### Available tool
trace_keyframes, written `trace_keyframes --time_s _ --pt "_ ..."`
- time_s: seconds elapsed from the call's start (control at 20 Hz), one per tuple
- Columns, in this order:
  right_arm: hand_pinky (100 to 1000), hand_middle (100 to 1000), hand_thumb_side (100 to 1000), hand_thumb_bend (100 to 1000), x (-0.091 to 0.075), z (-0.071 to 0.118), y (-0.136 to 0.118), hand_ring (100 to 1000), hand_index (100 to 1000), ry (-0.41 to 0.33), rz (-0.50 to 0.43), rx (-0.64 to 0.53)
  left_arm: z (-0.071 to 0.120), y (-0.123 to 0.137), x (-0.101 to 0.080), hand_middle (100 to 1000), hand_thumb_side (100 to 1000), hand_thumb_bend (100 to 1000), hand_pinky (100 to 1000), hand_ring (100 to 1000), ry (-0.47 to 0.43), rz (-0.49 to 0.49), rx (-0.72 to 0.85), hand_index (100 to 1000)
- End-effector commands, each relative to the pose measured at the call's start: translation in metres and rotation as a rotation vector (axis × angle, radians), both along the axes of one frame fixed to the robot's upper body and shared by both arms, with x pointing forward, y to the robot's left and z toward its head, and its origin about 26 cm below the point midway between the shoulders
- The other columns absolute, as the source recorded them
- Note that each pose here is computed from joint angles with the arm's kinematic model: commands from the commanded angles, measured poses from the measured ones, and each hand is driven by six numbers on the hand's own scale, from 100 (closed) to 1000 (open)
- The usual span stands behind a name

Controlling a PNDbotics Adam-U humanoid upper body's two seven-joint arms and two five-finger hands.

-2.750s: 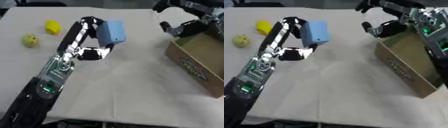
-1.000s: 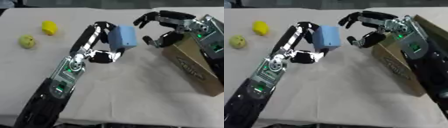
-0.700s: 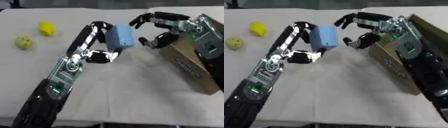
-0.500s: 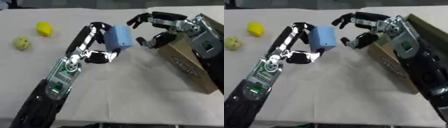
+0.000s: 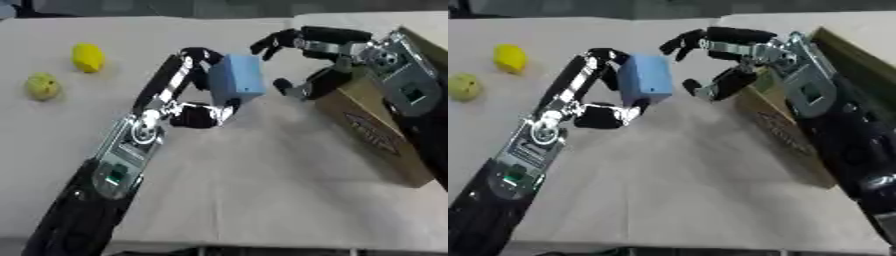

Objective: Pick up the objects with one hand, pass them to the other hand, and then place them into the box on the other side of the table.

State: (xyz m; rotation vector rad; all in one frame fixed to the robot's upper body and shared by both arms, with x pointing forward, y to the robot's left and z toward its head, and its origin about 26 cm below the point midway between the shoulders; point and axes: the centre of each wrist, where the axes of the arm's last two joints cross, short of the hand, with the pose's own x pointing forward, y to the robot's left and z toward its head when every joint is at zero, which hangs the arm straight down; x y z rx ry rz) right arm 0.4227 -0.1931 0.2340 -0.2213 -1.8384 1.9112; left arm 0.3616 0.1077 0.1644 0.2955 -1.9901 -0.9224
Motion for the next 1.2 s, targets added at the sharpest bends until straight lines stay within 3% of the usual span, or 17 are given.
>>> trace_keyframes --time_s 0.05,0.45,0.85,1.2 --pt "1000 902 168 100 -0.002 0.013 -0.001 851 983 -0.045 0.013 -0.008 0.008 -0.002 0.001 402 100 100 537 477 -0.022 -0.007 -0.005 484" --pt "1000 900 370 100 -0.001 0.014 -0.002 846 981 -0.045 -0.034 0.006 0.007 -0.005 0.003 402 100 100 537 477 -0.018 -0.007 -0.007 483" --pt "1000 902 391 100 0.0 0.01 0.002 848 985 -0.043 -0.056 0.0 -0.006 -0.008 0.012 399 100 100 532 475 0.01 0.015 0.005 480" --pt "1000 901 381 100 0.002 0.007 0.003 847 985 -0.028 -0.059 -0.009 -0.005 -0.011 0.014 401 100 100 533 476 0.0 0.011 0.008 481"
